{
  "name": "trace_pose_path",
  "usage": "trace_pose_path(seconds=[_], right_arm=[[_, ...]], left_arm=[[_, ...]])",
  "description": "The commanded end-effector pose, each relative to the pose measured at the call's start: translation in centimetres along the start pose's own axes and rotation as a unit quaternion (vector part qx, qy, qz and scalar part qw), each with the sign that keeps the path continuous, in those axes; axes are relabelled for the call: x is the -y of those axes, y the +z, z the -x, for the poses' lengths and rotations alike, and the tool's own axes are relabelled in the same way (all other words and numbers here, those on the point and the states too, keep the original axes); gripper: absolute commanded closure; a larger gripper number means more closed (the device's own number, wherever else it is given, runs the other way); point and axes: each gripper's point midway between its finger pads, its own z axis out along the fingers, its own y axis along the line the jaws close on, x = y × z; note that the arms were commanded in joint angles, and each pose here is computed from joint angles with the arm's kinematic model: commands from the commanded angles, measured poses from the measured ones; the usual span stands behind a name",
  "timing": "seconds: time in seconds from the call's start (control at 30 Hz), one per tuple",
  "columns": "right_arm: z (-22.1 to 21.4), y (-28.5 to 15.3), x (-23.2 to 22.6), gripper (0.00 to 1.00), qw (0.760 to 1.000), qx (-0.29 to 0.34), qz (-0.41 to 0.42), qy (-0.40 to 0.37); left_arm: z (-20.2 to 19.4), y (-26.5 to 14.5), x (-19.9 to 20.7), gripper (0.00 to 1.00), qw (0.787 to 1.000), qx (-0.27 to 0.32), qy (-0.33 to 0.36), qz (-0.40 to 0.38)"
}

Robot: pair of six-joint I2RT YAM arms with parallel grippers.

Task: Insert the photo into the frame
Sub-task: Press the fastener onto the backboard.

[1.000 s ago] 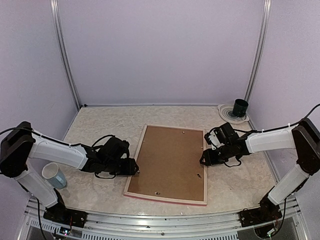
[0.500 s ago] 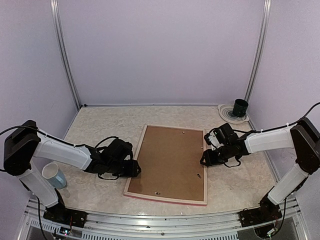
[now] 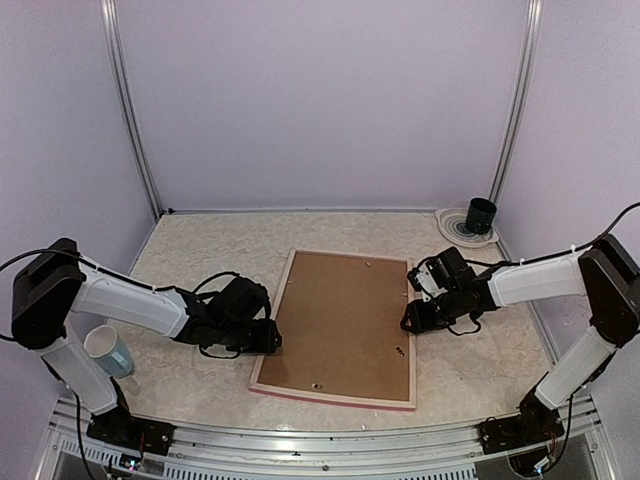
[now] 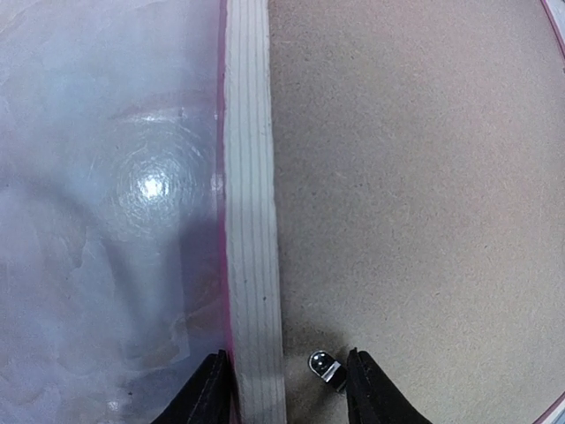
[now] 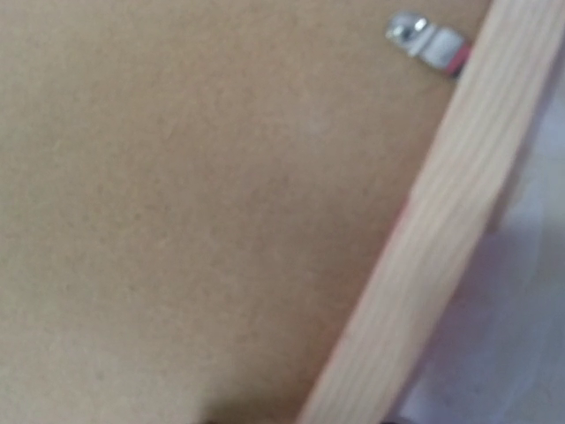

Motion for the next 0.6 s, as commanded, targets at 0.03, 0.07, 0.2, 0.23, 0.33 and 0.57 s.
trace_pose_path(seconds=[0.03, 0.07, 0.2, 0.23, 0.33, 0.57], right_arm=[[-0.07, 0.59, 0.09, 0.57, 1.000, -0.002, 0.001, -0.003], [-0.02, 0.56, 0.04, 0.57, 1.000, -0.001, 0.003, -0.004], [0.15, 0.52, 0.02, 0.57, 1.000, 0.001, 0.001, -0.006], [0.18, 0.51, 0.05, 0.57, 1.000, 0.001, 0.001, -0.006], [0.15, 0.53, 0.10, 0.58, 1.000, 0.001, 0.000, -0.007], [0.15, 0.51, 0.10, 0.58, 1.000, 0.002, 0.000, -0.007]], left_arm=[[-1.59, 0.74, -0.17, 0.58, 0.999, -0.029, 0.013, 0.022], [-1.70, 0.78, -0.26, 0.59, 0.999, -0.030, 0.013, 0.025], [-1.97, 0.75, -0.55, 0.62, 0.999, -0.033, 0.013, 0.030], [-1.97, 0.76, -0.57, 0.63, 0.999, -0.033, 0.013, 0.031], [-2.07, 0.82, -0.67, 0.64, 0.999, -0.034, 0.015, 0.033], [-2.20, 0.97, -0.63, 0.73, 0.999, -0.035, 0.015, 0.034]])
